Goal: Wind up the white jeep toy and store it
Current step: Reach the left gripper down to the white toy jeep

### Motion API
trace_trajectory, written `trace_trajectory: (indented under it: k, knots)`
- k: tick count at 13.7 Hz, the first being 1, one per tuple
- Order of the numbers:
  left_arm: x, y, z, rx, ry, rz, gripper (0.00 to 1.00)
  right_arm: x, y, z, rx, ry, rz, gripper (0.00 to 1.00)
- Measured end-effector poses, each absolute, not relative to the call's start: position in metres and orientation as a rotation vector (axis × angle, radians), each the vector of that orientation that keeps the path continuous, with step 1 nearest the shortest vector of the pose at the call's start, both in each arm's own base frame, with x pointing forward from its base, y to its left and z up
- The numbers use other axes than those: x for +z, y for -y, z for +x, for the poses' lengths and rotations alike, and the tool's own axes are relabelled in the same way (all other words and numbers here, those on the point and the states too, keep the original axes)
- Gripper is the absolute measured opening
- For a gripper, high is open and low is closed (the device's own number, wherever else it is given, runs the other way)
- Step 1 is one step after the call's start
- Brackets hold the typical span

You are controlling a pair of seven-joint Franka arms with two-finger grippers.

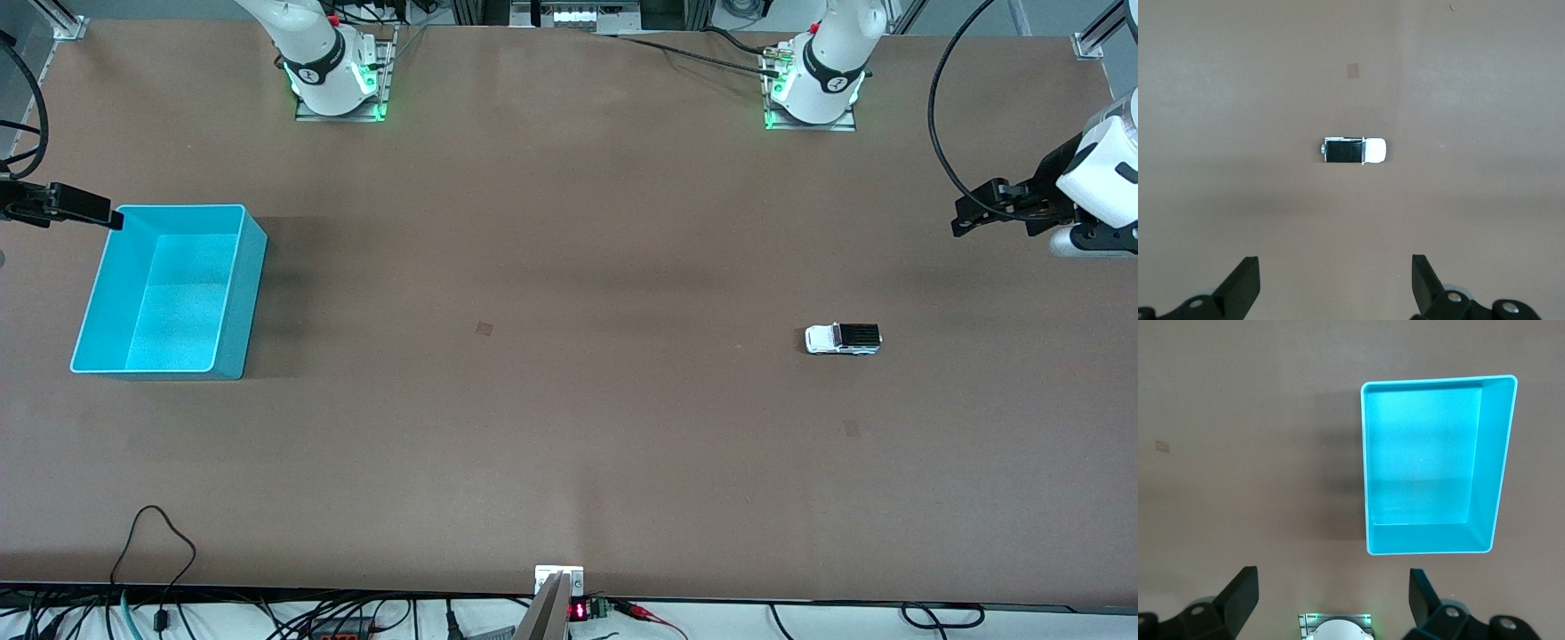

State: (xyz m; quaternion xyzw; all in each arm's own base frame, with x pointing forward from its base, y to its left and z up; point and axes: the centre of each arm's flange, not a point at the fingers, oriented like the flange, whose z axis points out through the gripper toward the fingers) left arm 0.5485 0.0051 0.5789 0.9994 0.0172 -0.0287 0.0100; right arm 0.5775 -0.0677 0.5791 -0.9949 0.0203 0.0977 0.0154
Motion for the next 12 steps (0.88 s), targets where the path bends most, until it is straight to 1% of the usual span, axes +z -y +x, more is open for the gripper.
trace_trajectory:
  k: [6,8,12]
  knots:
    - [0.572,-0.005,0.548,-0.111,-0.053,3.119,1.00,0.579,0.068,0.577,0.304,-0.063,-3.095,1.00]
    - [0.551,-0.004,0.551,-0.167,-0.046,3.116,1.00,0.579,0.068,0.577,0.304,-0.063,-3.095,1.00]
    - [0.488,0.020,0.577,-0.227,0.091,3.101,1.00,0.579,0.066,0.578,0.304,-0.058,-3.095,1.00]
